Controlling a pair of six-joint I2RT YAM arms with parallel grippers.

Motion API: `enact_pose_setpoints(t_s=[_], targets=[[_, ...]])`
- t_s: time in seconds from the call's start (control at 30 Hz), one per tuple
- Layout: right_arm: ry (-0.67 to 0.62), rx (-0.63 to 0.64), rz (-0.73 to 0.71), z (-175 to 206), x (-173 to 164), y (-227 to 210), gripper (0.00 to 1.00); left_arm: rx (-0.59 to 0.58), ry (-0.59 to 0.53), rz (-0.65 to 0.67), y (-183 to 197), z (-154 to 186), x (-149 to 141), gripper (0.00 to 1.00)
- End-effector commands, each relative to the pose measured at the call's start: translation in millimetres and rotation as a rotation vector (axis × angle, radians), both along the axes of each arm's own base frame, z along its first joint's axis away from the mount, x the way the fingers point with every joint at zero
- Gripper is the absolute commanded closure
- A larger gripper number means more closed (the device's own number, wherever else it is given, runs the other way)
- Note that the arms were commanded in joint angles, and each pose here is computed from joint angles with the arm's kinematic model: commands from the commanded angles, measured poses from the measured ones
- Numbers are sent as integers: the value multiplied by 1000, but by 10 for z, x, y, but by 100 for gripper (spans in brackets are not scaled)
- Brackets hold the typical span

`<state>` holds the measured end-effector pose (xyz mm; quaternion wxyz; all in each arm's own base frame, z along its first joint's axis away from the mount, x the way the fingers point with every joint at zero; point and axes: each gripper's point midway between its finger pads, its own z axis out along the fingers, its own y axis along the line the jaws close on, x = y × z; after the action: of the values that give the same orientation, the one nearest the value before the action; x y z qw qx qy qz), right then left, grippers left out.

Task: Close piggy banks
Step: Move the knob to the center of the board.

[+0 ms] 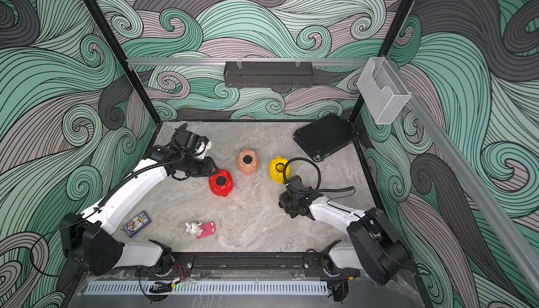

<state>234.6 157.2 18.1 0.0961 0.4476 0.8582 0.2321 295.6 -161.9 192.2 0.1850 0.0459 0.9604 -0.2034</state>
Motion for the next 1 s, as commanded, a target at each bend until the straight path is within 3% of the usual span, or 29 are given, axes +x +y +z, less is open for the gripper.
enact_pose_setpoints(t_s=[0.0, 0.3, 0.97], targets=[[124, -119, 16, -149, -290, -365, 79, -16, 15, 0, -15, 16, 13, 65], [183, -173, 31, -135, -368, -688, 82, -6, 16, 0, -4, -9, 20, 65], [378, -226, 156, -288, -407, -678, 88, -5, 20, 27, 16, 1, 39, 65]])
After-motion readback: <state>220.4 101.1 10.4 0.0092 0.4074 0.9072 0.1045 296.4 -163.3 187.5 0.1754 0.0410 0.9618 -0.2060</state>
